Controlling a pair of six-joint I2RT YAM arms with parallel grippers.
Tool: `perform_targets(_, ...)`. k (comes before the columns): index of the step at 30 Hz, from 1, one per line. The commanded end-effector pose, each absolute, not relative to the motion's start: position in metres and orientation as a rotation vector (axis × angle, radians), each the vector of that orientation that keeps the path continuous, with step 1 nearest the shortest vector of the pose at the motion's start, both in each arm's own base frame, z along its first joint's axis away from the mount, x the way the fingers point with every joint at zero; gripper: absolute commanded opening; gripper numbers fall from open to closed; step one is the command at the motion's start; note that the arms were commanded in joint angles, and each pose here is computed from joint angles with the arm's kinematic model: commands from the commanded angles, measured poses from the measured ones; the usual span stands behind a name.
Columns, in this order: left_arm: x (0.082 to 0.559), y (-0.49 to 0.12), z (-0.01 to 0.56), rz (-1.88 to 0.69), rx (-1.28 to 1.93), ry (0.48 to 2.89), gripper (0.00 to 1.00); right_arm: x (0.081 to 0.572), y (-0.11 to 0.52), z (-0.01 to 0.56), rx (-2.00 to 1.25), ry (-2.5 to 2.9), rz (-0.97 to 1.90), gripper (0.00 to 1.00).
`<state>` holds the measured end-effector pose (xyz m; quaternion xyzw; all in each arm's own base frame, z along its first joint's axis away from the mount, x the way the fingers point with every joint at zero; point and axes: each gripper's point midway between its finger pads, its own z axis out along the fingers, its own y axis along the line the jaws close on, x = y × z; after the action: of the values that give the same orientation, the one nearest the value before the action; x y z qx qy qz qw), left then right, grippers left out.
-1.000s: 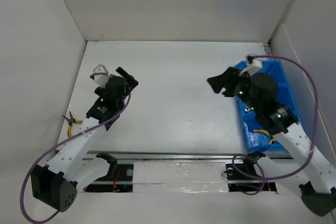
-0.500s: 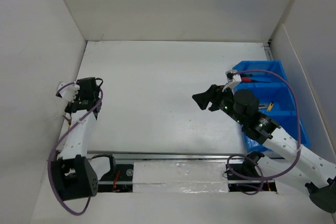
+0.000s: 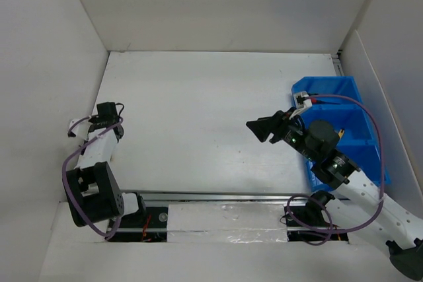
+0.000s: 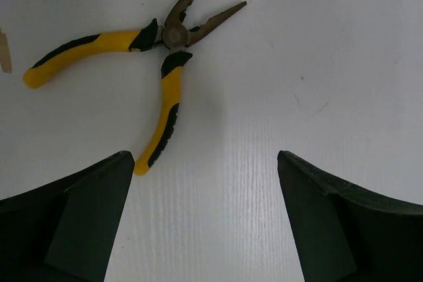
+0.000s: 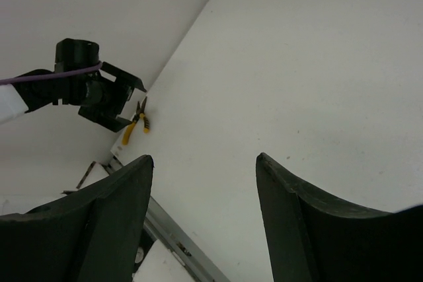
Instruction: Sort the tools into containers
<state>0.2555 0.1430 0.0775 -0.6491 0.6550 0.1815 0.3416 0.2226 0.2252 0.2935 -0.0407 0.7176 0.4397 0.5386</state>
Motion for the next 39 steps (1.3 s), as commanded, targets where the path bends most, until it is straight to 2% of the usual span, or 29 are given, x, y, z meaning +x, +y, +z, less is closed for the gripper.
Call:
perform_targets(1, 0.247, 0.151, 0.069, 0.538, -1.746, 1.663, 0.88, 0.221, 0.223, 0.313, -0.106, 1.627, 1.083, 0.68)
perform_targets(13, 0.248, 0.158, 0.043, 0.649, -1.755, 1.708, 0.89, 0.226, 0.217, 0.305, -0.093, 1.641, 1.079, 0.69)
perform_targets(25, 0.246, 0.168, 0.022, 0.764, -1.848, 1.773, 0.8, 0.232, 0.212, 0.301, -0.079, 1.649, 1.071, 0.69)
perform_targets(26, 0.248, 0.169, 0.02, 0.769, -1.845, 1.785, 0.78, 0.231, 0.212, 0.301, -0.079, 1.648, 1.073, 0.69)
perform_targets(30, 0.252, 0.171, 0.016, 0.787, -1.825, 1.819, 0.55, 0.229, 0.212, 0.303, -0.083, 1.639, 1.083, 0.69)
perform_targets(33, 0.25, 0.173, 0.014, 0.799, -1.82, 1.831, 0.45, 0.231, 0.209, 0.303, -0.074, 1.637, 1.072, 0.69)
perform_targets(38, 0.238, 0.174, 0.0, 0.853, -1.829, 1.827, 0.42, 0.232, 0.204, 0.303, -0.065, 1.638, 1.063, 0.69)
perform_targets(39, 0.243, 0.176, -0.002, 0.854, -1.811, 1.836, 0.35, 0.233, 0.202, 0.304, -0.062, 1.632, 1.061, 0.69)
